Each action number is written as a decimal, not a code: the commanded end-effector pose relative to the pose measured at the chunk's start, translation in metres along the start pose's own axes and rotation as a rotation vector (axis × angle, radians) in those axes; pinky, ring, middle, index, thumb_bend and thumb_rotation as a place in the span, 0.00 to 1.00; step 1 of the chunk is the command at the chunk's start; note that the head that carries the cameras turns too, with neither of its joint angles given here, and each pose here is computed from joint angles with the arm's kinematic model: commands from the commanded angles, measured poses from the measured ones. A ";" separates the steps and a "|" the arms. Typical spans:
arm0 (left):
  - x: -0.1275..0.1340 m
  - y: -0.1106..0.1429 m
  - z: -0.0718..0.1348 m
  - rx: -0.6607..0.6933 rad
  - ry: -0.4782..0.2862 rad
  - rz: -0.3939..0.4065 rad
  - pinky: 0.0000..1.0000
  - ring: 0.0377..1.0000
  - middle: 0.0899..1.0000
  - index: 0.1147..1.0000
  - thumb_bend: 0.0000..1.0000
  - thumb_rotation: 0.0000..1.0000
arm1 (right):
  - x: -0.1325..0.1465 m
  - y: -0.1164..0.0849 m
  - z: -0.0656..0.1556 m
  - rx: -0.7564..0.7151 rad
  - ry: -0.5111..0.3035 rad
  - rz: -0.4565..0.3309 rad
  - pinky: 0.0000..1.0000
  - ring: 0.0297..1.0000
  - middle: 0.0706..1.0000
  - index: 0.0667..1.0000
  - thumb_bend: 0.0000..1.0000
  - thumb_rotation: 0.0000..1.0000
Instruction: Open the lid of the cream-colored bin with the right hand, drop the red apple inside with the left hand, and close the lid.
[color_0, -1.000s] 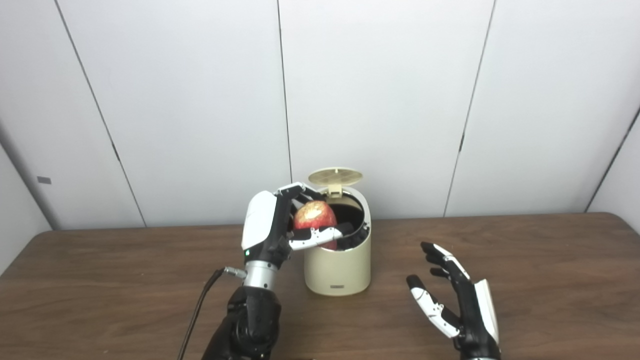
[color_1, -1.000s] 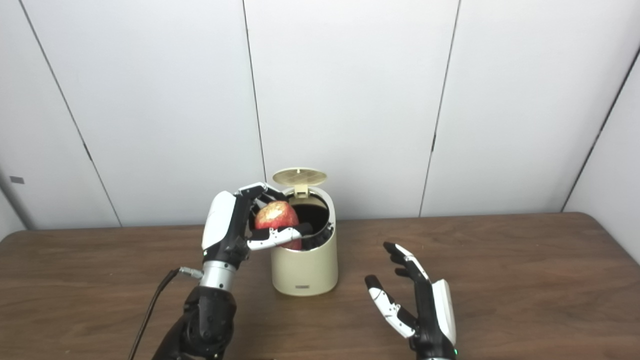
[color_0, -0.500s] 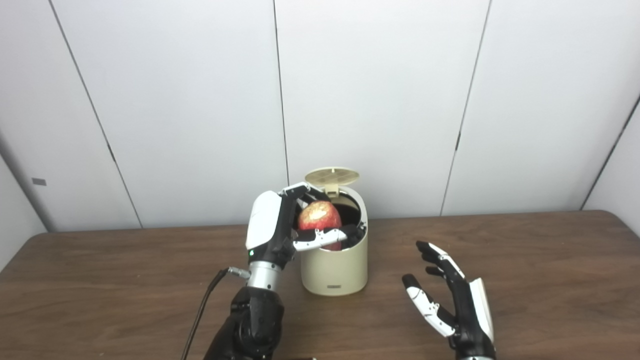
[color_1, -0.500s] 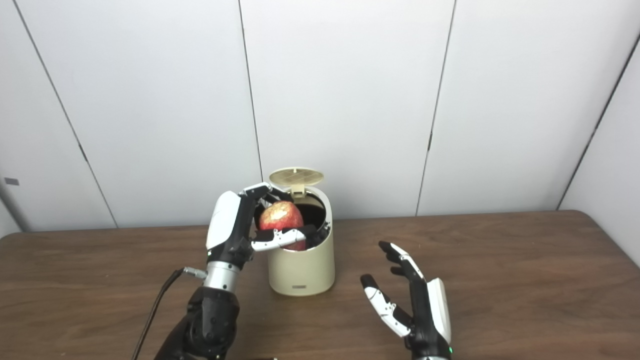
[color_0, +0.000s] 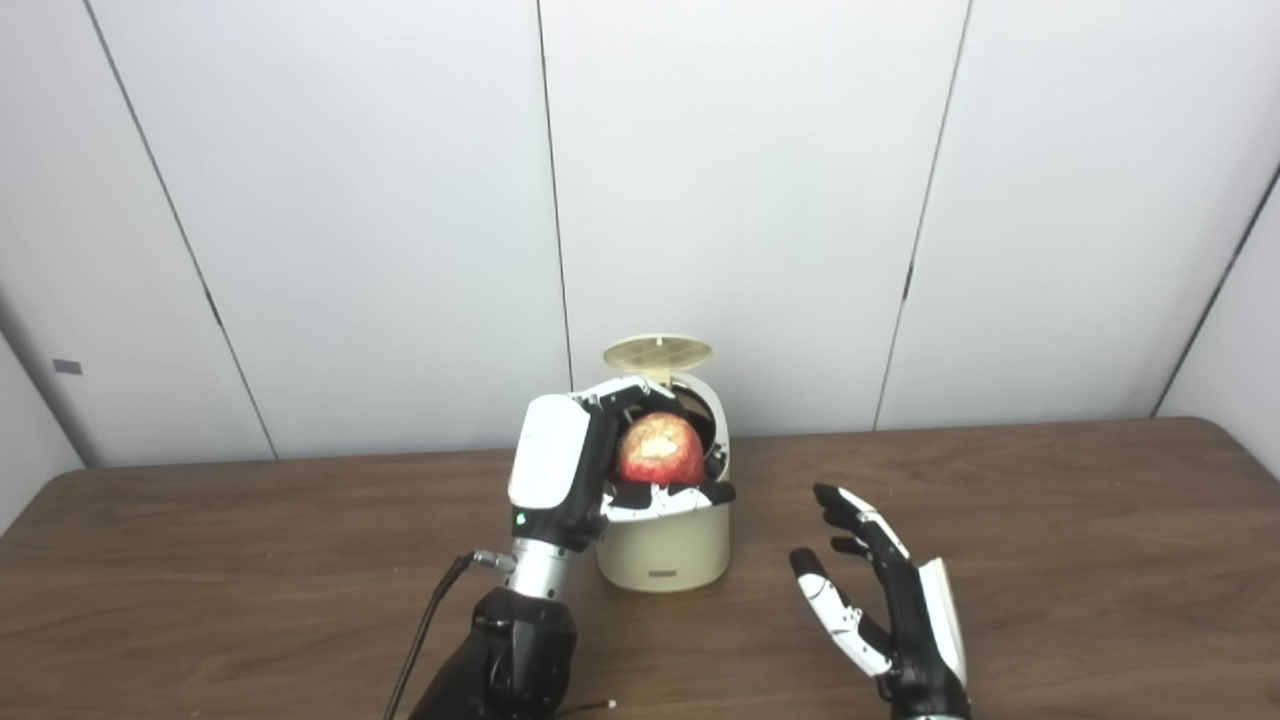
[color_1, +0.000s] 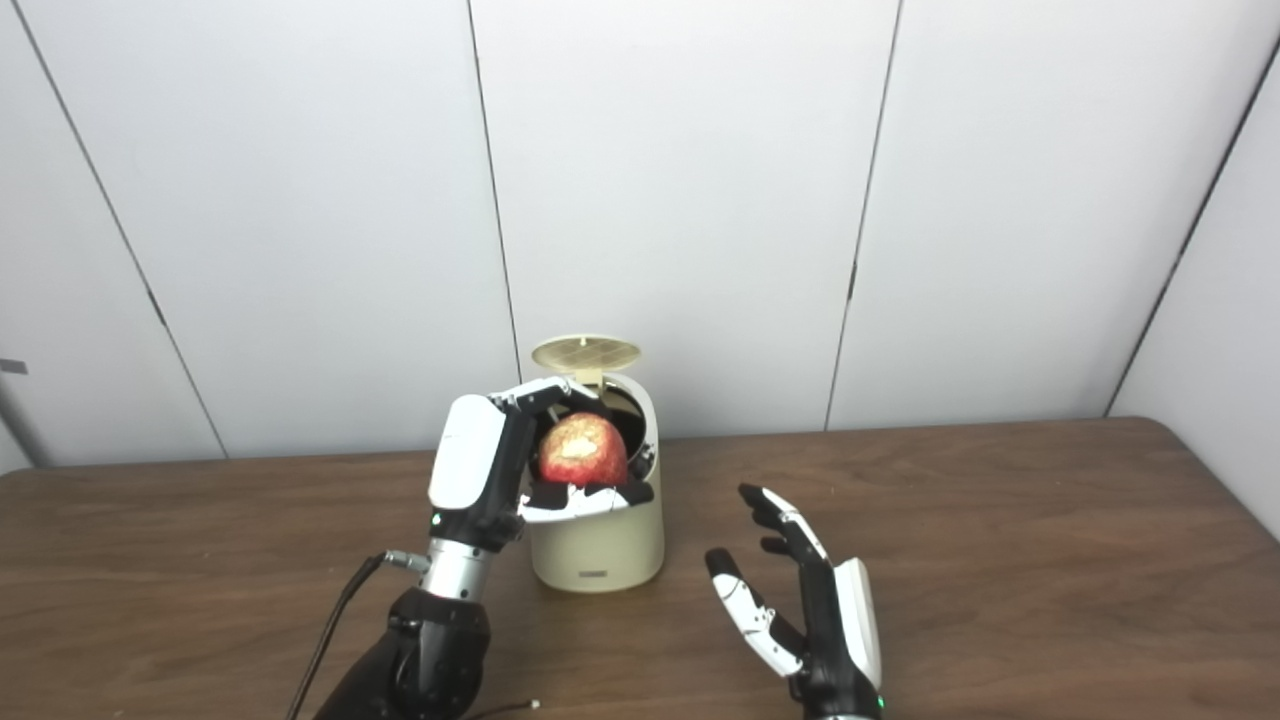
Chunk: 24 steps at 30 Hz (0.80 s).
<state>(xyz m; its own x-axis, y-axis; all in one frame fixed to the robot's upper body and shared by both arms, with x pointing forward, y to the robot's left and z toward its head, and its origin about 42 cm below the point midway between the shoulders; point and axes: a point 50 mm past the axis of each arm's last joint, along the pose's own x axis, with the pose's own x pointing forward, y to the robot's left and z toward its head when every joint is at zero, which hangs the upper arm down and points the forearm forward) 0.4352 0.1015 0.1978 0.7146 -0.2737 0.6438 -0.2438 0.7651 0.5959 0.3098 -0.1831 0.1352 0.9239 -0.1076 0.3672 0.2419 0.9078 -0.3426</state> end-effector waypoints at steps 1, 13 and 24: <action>0.017 0.003 0.005 0.022 -0.048 0.021 0.32 0.45 0.45 0.39 0.52 0.00 | -0.015 0.006 -0.006 0.009 0.031 0.006 0.72 0.79 0.80 0.79 0.32 0.69; 0.021 -0.006 -0.002 0.056 -0.015 0.015 0.22 0.33 0.43 0.41 0.52 0.00 | -0.018 0.007 -0.007 0.013 0.029 0.008 0.71 0.79 0.80 0.79 0.32 0.69; 0.023 -0.001 -0.005 0.081 -0.045 0.037 0.32 0.44 0.45 0.40 0.52 0.00 | -0.019 0.007 -0.008 0.013 0.024 0.009 0.71 0.79 0.80 0.78 0.31 0.68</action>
<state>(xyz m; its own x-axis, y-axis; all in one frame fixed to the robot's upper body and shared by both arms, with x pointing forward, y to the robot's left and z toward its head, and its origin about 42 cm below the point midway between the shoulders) 0.4471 0.0947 0.1958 0.7017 -0.2646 0.6616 -0.2875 0.7444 0.6026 0.3085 -0.1817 0.1342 0.9249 -0.1051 0.3653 0.2373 0.9104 -0.3390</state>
